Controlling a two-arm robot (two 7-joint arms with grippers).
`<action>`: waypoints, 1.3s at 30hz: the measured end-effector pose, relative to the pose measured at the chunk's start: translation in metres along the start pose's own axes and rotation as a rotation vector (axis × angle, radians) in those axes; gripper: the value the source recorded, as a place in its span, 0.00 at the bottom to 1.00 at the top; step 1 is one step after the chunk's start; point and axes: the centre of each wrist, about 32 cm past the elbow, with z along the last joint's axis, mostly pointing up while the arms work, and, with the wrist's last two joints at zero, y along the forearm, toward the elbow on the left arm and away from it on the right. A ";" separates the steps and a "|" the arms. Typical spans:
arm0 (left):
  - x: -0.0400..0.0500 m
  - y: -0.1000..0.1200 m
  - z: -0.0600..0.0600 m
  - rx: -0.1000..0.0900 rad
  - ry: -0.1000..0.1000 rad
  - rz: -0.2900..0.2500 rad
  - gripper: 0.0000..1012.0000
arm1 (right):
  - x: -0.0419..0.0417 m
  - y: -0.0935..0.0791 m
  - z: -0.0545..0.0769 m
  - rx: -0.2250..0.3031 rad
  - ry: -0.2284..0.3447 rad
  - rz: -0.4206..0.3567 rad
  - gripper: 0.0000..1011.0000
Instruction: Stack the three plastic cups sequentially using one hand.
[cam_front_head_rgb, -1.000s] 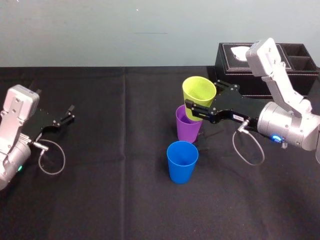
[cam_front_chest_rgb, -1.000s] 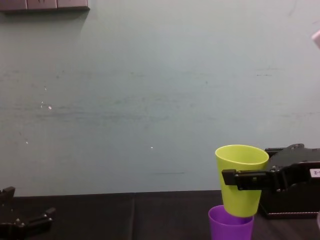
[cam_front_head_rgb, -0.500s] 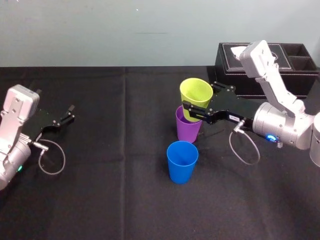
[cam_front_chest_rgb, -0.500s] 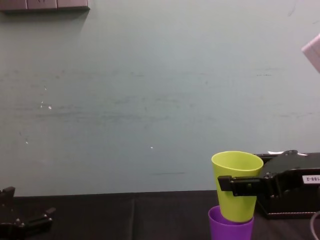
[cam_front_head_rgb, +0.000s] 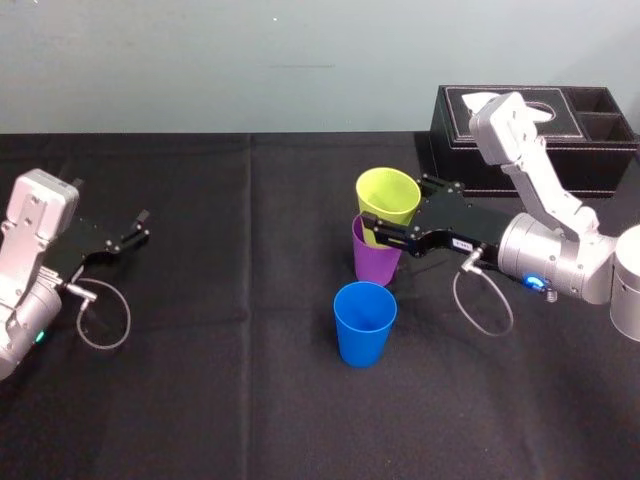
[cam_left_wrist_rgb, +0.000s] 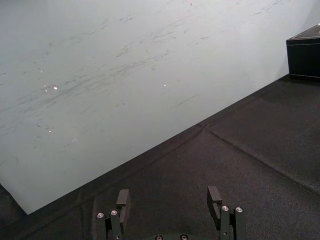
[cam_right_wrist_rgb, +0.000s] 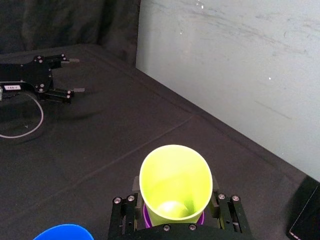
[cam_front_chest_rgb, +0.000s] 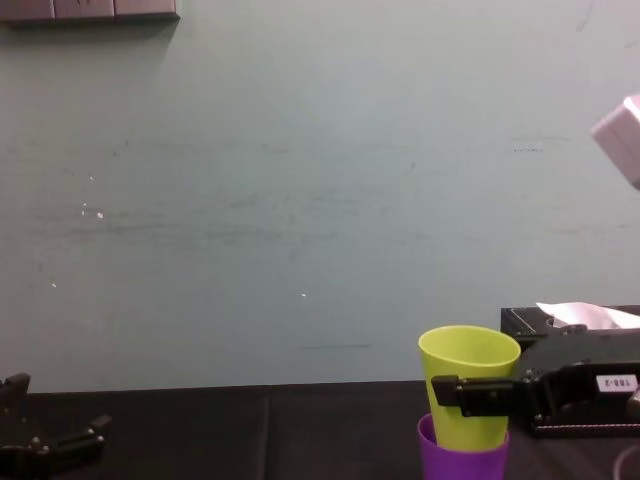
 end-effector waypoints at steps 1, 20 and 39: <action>0.0000 0.000 0.000 0.000 0.000 0.000 1.00 | 0.0000 0.001 -0.001 -0.003 0.003 0.002 0.73; 0.0000 0.000 0.000 0.000 0.000 0.000 1.00 | -0.0007 0.002 -0.005 -0.005 0.016 0.011 0.75; 0.0000 0.000 0.000 0.000 0.000 0.000 1.00 | -0.0004 0.001 -0.005 -0.004 0.015 0.009 0.99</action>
